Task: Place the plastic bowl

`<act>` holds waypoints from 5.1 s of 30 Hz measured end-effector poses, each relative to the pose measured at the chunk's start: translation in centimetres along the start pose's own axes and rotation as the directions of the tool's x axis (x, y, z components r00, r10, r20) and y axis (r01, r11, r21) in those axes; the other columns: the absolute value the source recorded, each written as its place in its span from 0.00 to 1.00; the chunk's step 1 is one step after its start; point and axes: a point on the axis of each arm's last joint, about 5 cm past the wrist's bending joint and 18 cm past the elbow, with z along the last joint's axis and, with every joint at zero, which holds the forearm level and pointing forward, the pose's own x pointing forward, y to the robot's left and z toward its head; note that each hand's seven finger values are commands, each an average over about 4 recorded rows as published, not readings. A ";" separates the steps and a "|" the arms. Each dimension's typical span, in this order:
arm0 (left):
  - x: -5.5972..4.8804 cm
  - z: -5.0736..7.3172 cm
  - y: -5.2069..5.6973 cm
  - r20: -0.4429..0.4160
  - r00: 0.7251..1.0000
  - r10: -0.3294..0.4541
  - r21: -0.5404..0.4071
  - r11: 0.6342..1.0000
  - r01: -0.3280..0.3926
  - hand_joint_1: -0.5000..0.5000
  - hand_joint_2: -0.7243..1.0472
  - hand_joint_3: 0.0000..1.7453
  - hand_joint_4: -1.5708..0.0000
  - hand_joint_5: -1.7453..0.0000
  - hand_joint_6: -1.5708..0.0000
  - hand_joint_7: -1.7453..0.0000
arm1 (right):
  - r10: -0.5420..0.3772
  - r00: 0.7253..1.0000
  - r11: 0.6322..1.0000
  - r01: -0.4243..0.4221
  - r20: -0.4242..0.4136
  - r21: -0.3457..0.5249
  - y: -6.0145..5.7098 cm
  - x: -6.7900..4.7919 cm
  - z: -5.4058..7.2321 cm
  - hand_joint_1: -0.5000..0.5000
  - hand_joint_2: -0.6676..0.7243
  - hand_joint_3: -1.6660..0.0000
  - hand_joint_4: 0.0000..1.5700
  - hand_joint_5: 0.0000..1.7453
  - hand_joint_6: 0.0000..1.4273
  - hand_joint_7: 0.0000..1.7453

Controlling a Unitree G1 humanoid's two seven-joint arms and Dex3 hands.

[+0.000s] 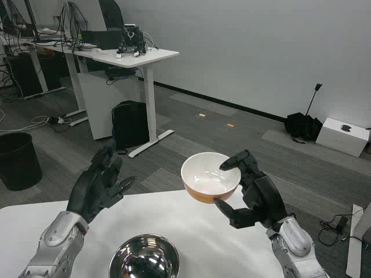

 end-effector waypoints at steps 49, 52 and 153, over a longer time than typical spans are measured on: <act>-1.1 0.0 0.8 0.032 0.996 0.078 -0.052 0.996 -0.076 0.00 1.00 0.05 1.00 1.00 1.00 1.00 | 0.009 0.992 0.997 -0.018 -0.127 -0.069 -1.0 -2.9 -0.3 0.08 0.05 0.10 0.89 0.78 0.61 0.92; -1.1 0.0 0.9 0.033 0.996 0.081 -0.053 0.995 -0.079 0.00 1.00 0.05 1.00 1.00 1.00 1.00 | 0.001 0.986 0.996 -0.017 -0.167 -0.093 -1.2 -3.6 -0.6 0.08 0.05 0.10 0.89 0.78 0.59 0.92; -4.2 5.2 4.9 0.364 0.889 0.277 -0.001 0.955 -0.297 0.00 1.00 0.05 1.00 1.00 1.00 1.00 | -0.107 0.943 0.992 0.122 0.316 -0.029 -1.5 2.2 5.0 0.03 0.41 0.86 0.00 0.00 0.00 0.00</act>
